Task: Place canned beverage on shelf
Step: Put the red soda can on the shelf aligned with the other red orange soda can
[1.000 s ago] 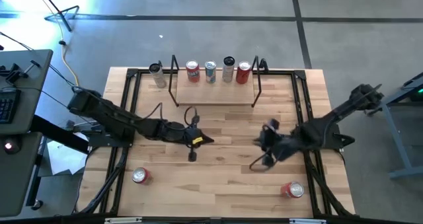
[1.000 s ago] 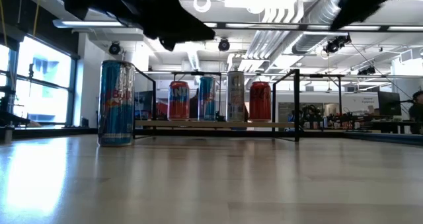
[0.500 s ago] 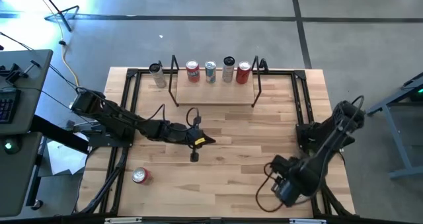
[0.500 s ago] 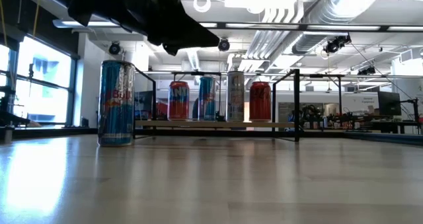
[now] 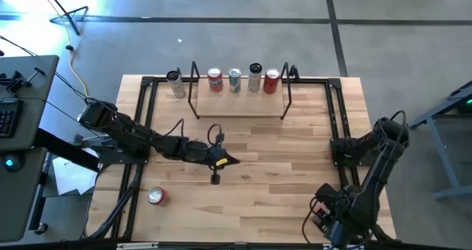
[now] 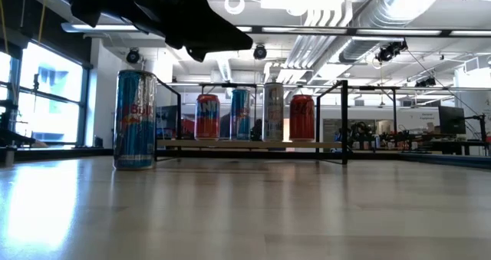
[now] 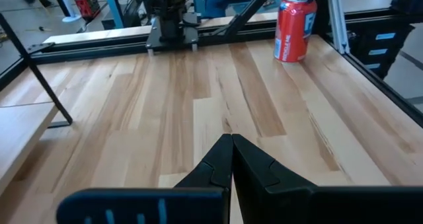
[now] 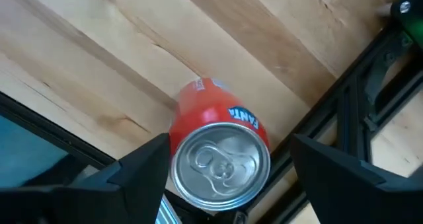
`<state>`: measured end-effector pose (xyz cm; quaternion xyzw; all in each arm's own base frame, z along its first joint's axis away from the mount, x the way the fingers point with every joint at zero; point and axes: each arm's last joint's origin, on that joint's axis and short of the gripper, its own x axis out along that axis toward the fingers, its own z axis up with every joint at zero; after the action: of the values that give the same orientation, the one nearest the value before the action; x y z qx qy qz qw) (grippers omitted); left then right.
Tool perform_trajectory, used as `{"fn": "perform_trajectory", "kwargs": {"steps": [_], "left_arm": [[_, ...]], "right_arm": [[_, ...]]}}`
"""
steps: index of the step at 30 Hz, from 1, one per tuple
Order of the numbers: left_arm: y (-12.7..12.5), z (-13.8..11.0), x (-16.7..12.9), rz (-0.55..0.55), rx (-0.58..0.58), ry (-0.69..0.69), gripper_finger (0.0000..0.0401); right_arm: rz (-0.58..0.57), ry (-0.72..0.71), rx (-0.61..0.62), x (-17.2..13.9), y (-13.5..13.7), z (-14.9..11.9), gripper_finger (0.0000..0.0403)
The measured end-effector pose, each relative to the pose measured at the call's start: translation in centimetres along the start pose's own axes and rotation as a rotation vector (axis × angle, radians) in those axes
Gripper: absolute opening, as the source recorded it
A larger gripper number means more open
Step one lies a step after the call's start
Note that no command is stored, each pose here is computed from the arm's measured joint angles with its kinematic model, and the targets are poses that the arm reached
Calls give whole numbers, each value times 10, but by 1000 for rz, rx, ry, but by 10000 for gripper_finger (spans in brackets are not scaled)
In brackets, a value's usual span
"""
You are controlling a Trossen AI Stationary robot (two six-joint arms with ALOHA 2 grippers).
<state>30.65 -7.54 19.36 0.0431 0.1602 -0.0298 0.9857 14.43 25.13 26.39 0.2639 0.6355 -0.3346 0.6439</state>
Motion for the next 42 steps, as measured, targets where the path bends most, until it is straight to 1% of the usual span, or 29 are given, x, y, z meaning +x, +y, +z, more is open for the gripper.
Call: {"fn": "perform_trajectory", "kwargs": {"steps": [4,8,17,30,33,36,39,42], "left_arm": [[-3,0,-1,-6,3,-3,0],[-5,0,-1,1,6,-3,0],[-6,0,-1,0,8,-2,0],[-6,-2,-1,1,4,15,0],[-7,-2,-2,1,3,18,0],[-7,-2,-2,0,2,18,0],[-7,-2,-2,-2,0,18,0],[-9,-2,-2,3,-10,18,0]], "right_arm": [[8,-20,9,0,-3,-7,296],[41,-44,5,0,-2,-11,296],[2,-38,-13,15,9,-17,295],[1,-37,-13,18,12,-18,295],[4,-38,-16,26,12,-17,295],[13,-35,-48,37,11,-17,295],[4,-33,-56,39,12,-12,285],[-9,-22,-86,35,16,-6,263]]}}
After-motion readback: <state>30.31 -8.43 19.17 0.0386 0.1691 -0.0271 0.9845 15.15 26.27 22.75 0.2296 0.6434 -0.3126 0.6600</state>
